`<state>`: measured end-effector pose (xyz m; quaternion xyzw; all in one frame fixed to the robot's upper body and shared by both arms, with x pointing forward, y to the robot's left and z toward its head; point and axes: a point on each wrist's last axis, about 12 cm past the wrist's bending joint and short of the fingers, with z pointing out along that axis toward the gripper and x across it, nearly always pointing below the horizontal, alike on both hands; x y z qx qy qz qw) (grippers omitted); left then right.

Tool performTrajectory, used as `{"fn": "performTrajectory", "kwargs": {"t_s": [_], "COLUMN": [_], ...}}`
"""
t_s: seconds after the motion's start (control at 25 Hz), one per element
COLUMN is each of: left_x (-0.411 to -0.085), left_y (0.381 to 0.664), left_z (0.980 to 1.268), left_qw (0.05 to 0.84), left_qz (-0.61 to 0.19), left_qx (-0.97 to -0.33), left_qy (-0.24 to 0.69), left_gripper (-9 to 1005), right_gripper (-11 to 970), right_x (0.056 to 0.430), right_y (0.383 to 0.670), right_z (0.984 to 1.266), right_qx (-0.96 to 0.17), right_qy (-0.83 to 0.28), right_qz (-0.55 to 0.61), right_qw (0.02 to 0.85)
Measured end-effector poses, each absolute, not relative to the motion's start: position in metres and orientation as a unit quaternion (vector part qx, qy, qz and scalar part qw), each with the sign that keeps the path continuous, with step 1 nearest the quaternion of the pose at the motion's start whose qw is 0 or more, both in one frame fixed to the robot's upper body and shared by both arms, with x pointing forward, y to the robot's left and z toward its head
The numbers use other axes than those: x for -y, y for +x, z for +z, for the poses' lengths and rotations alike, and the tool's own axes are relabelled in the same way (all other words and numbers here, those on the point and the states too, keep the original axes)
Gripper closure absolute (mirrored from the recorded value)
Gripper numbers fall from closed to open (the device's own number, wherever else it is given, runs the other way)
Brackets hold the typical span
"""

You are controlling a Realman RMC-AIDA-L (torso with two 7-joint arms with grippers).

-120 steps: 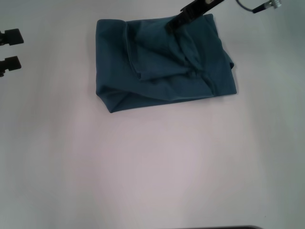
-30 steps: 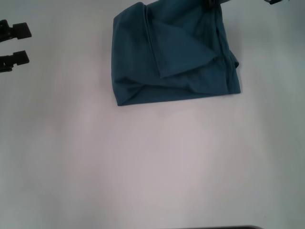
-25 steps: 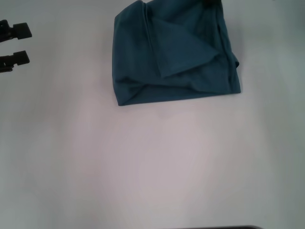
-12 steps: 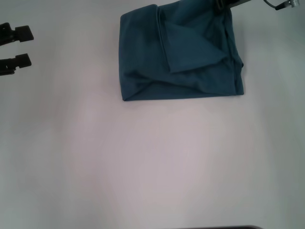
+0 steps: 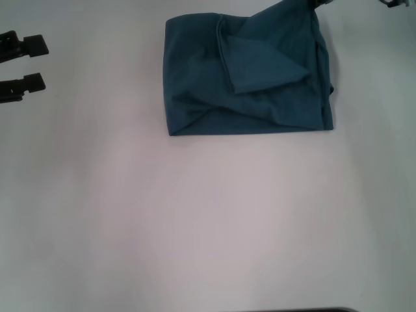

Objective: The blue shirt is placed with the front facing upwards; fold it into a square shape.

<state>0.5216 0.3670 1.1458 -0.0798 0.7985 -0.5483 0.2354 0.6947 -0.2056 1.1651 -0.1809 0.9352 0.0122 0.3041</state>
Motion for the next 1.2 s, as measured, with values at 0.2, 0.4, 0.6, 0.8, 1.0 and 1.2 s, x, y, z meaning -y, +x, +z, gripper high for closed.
{"fn": "performTrajectory", "kwargs": {"t_s": [0.2, 0.4, 0.6, 0.8, 1.0, 1.2], "left_x": [-0.367, -0.367, -0.368, -0.368, -0.368, -0.366], "left_y": [0.522, 0.521, 0.521, 0.522, 0.522, 0.524], "left_z": [1.146, 1.147, 1.148, 1.148, 1.148, 1.149], "left_qw": [0.236, 0.236, 0.24, 0.241, 0.24, 0.239], "left_qz": [-0.55, -0.552, -0.551, -0.551, -0.552, -0.553], "left_qx": [-0.797, -0.795, -0.795, -0.795, -0.795, -0.794], "left_qy": [-0.079, -0.078, -0.08, -0.079, -0.08, -0.078], "left_gripper": [91, 91, 91, 91, 91, 91], "right_gripper": [682, 684, 687, 689, 691, 693], "right_x": [0.205, 0.203, 0.19, 0.184, 0.187, 0.194], "right_y": [0.698, 0.696, 0.69, 0.689, 0.689, 0.692], "right_z": [1.17, 1.179, 1.168, 1.142, 1.13, 1.13], "right_qx": [-0.93, -0.932, -0.932, -0.933, -0.934, -0.933], "right_qy": [-0.178, -0.155, -0.152, -0.142, -0.15, -0.15], "right_qz": [0.011, 0.066, 0.118, 0.104, 0.056, 0.023], "right_qw": [0.321, 0.322, 0.308, 0.314, 0.32, 0.326]}}
